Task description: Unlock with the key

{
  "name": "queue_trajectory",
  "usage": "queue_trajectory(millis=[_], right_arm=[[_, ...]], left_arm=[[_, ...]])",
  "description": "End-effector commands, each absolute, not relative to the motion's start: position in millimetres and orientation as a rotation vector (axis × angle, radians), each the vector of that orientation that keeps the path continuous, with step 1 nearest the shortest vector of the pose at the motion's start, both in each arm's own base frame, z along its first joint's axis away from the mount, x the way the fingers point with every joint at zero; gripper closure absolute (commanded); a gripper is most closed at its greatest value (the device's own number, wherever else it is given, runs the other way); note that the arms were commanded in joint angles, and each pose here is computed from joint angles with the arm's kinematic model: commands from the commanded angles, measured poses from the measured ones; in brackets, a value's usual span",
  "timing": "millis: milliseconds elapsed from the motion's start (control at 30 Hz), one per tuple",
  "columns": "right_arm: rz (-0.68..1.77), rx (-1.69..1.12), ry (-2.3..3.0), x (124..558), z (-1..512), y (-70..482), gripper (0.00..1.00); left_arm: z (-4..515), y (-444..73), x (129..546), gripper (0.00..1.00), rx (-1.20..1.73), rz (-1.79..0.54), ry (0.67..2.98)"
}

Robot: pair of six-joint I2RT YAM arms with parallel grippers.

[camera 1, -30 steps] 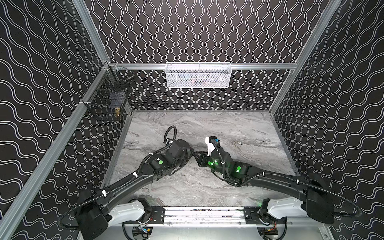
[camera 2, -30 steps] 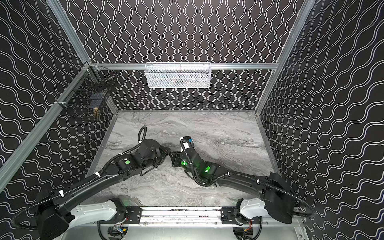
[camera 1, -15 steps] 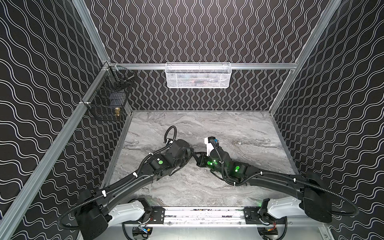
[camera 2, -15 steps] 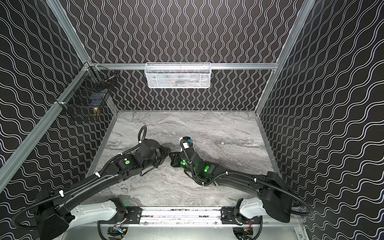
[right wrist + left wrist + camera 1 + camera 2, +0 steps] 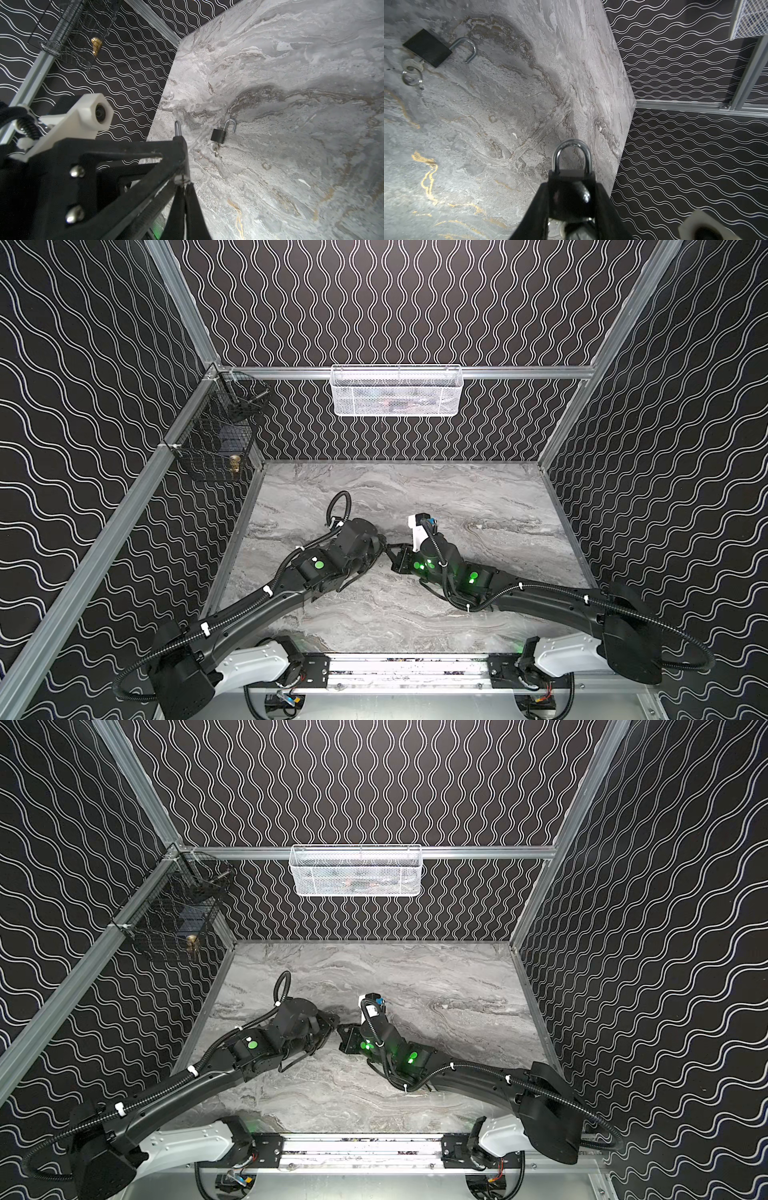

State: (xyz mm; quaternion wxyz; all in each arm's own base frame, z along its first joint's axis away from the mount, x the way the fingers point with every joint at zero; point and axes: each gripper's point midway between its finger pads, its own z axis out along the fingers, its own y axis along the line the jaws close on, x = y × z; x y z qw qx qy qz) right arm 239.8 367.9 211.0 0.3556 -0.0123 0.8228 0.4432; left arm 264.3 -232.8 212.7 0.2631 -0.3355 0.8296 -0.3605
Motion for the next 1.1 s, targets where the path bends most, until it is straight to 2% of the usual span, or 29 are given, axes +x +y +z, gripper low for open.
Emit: queue_trajectory(millis=[0,500,667,1067], right_arm=[[1.214,-0.029,2.084,239,222,373,1.0],[1.55,0.232,1.997,235,253,374,1.0],[1.613,0.35,1.976,237,254,370,1.0],[1.732,0.439,1.865,235,279,360,1.0]], left_arm=[[237,-260,263,1.0,-0.849,-1.182,2.227],[220,-259,258,1.0,-0.93,-1.197,2.213],[218,-258,256,1.0,-0.936,-1.19,2.215],[218,-254,253,1.0,-0.965,-1.173,2.204]])
